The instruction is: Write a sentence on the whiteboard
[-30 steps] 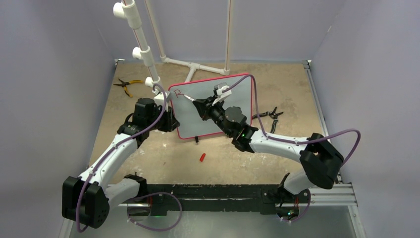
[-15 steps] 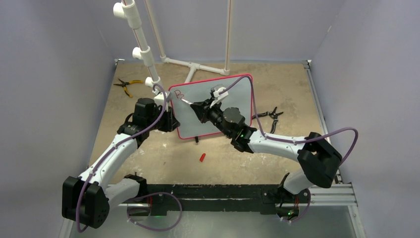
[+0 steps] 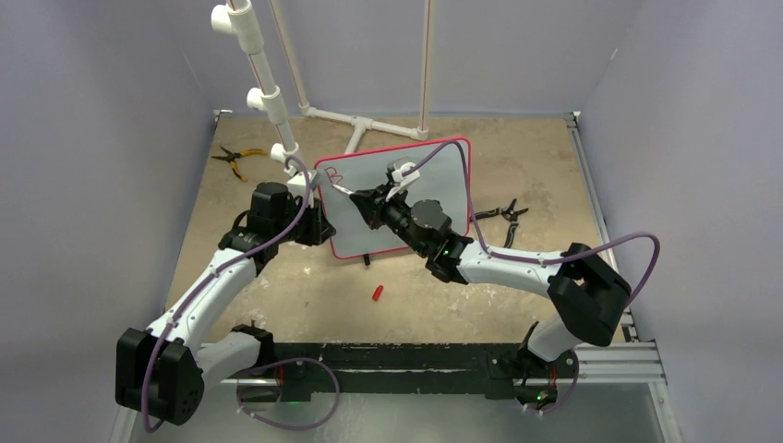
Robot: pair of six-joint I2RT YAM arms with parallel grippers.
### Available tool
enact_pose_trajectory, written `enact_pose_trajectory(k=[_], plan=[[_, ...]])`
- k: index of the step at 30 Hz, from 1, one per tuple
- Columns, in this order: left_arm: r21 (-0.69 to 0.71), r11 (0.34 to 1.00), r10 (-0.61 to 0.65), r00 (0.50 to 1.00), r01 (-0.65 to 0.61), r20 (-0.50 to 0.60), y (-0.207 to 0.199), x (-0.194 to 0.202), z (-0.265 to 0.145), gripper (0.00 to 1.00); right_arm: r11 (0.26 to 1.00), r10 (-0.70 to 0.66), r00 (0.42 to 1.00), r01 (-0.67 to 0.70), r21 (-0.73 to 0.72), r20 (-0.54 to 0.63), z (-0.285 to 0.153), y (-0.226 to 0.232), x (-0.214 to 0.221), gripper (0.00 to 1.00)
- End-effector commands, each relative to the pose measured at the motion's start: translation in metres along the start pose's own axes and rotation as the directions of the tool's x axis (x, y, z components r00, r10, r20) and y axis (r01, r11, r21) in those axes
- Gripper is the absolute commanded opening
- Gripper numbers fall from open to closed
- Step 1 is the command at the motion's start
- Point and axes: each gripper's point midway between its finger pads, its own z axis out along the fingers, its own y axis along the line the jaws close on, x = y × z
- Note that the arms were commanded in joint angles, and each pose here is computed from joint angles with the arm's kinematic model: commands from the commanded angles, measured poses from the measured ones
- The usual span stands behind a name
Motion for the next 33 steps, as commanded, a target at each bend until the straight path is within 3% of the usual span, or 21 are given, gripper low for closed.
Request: enact_pose_trajectory(k=[1,9,17,33], plan=[[0.015,1.0,0.002,0.999,-0.003,0.036,-0.003,-0.009,0.0,0.22,1.0,0.003,0.993,-0.002,-0.015,0.118,0.006,0.01,-0.042,0.0],[0.014,1.0,0.002,0.999,-0.003,0.038,-0.002,-0.01,-0.001,0.22,0.995,0.029,0.985,-0.013,-0.094,0.17,-0.014,0.023,-0.063,0.0],[0.015,1.0,0.003,0.999,-0.004,0.039,-0.003,-0.01,-0.001,0.22,0.999,0.034,0.987,-0.034,0.0,0.157,-0.016,0.007,-0.064,0.0],[0.012,1.0,0.004,0.999,-0.005,0.039,-0.002,-0.01,-0.001,0.22,0.999,0.014,0.99,-0.021,0.046,0.142,-0.004,-0.001,-0.056,0.0]])
